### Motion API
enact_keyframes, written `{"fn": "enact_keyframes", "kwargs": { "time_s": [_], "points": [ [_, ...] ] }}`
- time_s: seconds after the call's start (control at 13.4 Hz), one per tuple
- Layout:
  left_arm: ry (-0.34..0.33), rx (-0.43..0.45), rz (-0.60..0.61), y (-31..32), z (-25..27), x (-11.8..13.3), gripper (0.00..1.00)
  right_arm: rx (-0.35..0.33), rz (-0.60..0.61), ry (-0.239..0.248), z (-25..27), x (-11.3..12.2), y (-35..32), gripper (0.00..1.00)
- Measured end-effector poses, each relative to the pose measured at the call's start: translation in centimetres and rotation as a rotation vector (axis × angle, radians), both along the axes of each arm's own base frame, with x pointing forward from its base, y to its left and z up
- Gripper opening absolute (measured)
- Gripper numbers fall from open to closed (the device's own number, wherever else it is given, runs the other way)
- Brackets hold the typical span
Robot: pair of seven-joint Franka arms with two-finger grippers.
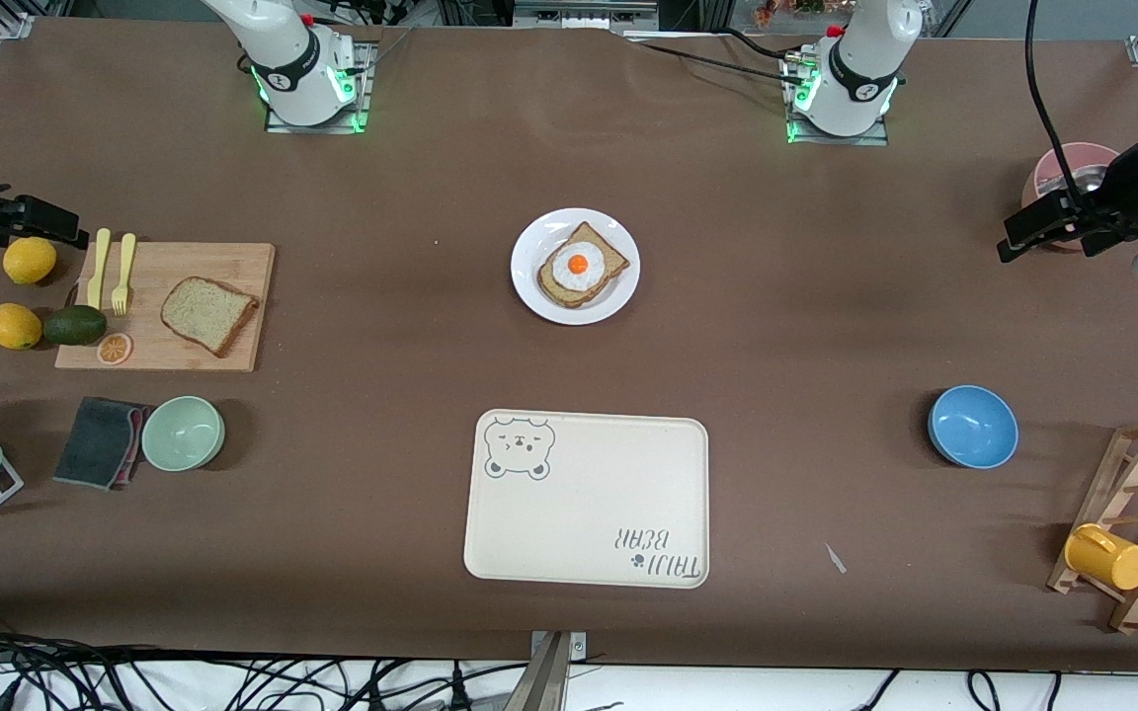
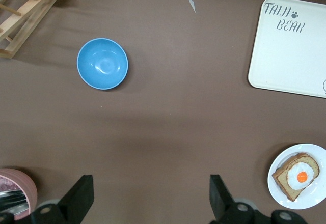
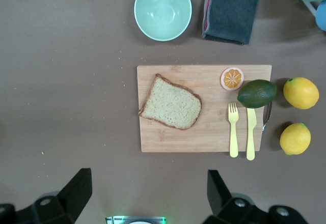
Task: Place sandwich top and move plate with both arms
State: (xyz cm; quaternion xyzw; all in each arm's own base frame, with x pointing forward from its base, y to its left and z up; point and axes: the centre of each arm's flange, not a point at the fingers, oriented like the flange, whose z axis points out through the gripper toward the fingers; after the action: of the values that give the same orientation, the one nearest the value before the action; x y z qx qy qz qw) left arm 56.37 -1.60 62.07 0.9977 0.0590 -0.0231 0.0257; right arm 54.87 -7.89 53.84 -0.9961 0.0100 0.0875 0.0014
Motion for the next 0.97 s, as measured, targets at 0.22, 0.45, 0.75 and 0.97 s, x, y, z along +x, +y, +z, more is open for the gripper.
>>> {"fn": "enact_keyframes", "kwargs": {
  "time_s": [0.22,0.45,0.75,0.97],
  "points": [
    [0.000,0.000,0.000,0.0,0.0,0.0,1.00,-0.003,-0.031,0.068,-2.3,0.4,0.3,1.00],
    [0.000,0.000,0.000,0.0,0.0,0.0,1.00,-0.056,-0.182,0.100,-4.9,1.7,2.8,1.00],
    [0.000,0.000,0.000,0.0,0.1,0.0,1.00,-0.184,-0.291,0.117,-11.4,4.0,6.2,0.98],
    [0.000,0.000,0.000,0.0,0.1,0.0,1.00,-0.337,-0.352,0.083,-18.9,4.4,8.7,0.96]
  ]
}}
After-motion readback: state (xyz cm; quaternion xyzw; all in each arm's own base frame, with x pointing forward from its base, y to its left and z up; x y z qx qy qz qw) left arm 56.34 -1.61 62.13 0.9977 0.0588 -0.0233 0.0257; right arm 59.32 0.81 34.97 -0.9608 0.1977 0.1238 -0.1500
